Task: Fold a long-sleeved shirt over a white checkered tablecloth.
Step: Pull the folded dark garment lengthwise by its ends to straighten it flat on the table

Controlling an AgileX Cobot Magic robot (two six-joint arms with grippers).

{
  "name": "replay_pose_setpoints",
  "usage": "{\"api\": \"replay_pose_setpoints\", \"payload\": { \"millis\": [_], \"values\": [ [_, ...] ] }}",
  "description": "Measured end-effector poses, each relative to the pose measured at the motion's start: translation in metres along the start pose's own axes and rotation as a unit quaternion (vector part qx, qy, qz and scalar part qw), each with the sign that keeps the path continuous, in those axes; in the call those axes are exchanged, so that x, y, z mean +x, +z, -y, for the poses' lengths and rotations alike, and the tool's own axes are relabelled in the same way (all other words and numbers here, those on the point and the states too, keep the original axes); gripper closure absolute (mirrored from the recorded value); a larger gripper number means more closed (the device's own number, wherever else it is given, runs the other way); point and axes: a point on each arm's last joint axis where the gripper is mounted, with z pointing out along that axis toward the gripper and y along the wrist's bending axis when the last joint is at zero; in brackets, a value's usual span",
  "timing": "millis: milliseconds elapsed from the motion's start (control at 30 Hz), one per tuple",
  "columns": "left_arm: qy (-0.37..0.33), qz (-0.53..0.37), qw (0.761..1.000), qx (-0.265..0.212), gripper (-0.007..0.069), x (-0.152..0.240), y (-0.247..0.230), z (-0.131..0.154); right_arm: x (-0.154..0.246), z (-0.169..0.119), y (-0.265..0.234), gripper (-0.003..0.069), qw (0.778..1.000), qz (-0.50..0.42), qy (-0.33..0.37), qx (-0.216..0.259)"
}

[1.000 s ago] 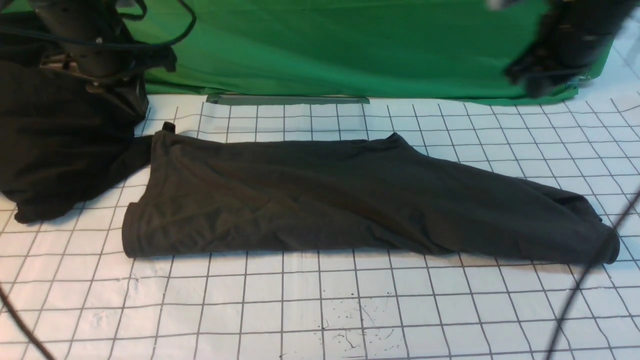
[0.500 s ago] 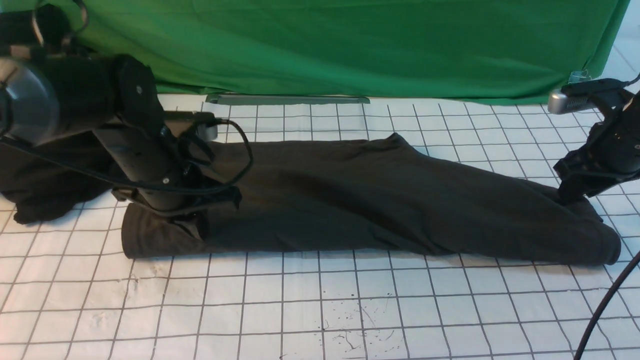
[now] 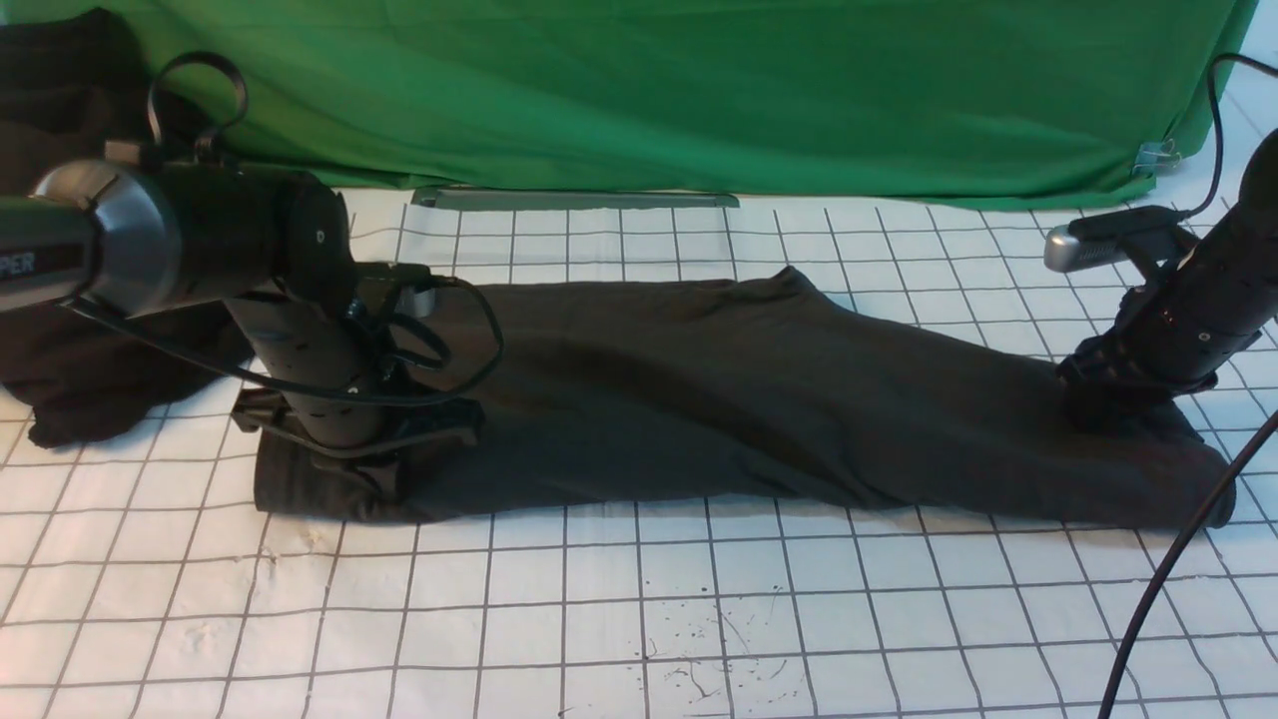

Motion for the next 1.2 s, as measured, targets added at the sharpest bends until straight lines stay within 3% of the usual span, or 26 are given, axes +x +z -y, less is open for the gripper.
{"api": "replay_pose_setpoints", "payload": {
  "millis": [33, 133, 233, 567, 833, 967, 1200],
  "values": [
    [0.0, 0.0, 1.0, 0.0, 0.0629, 0.0, 0.0, 0.0, 0.0, 0.0, 0.0, 0.0368, 1.0, 0.0, -0.001, 0.0],
    [0.001, 0.0, 1.0, -0.001, 0.0629, 0.0, 0.0, 0.0, 0.0, 0.0, 0.0, 0.0571, 1.0, -0.001, 0.0, 0.0],
    [0.001, -0.001, 1.0, -0.001, 0.0629, 0.0, 0.0, 0.0, 0.001, 0.0, 0.0, 0.0641, 1.0, -0.007, -0.005, 0.0],
    [0.001, -0.001, 1.0, -0.001, 0.0629, 0.0, 0.001, 0.0, -0.008, 0.008, -0.042, 0.065, 0.997, 0.068, -0.009, 0.038],
    [0.001, -0.004, 1.0, -0.002, 0.0629, 0.0, 0.0, 0.0, -0.017, 0.019, -0.034, 0.065, 0.994, 0.092, -0.017, 0.058],
    [0.001, -0.009, 1.0, -0.002, 0.0629, 0.0, 0.0, 0.0, -0.022, 0.022, -0.026, 0.0603, 0.992, 0.103, -0.018, 0.065],
    [-0.001, -0.016, 1.0, -0.001, 0.0629, 0.005, -0.01, 0.0, -0.024, 0.021, -0.041, 0.0268, 0.993, 0.099, 0.018, 0.06]
  ]
}}
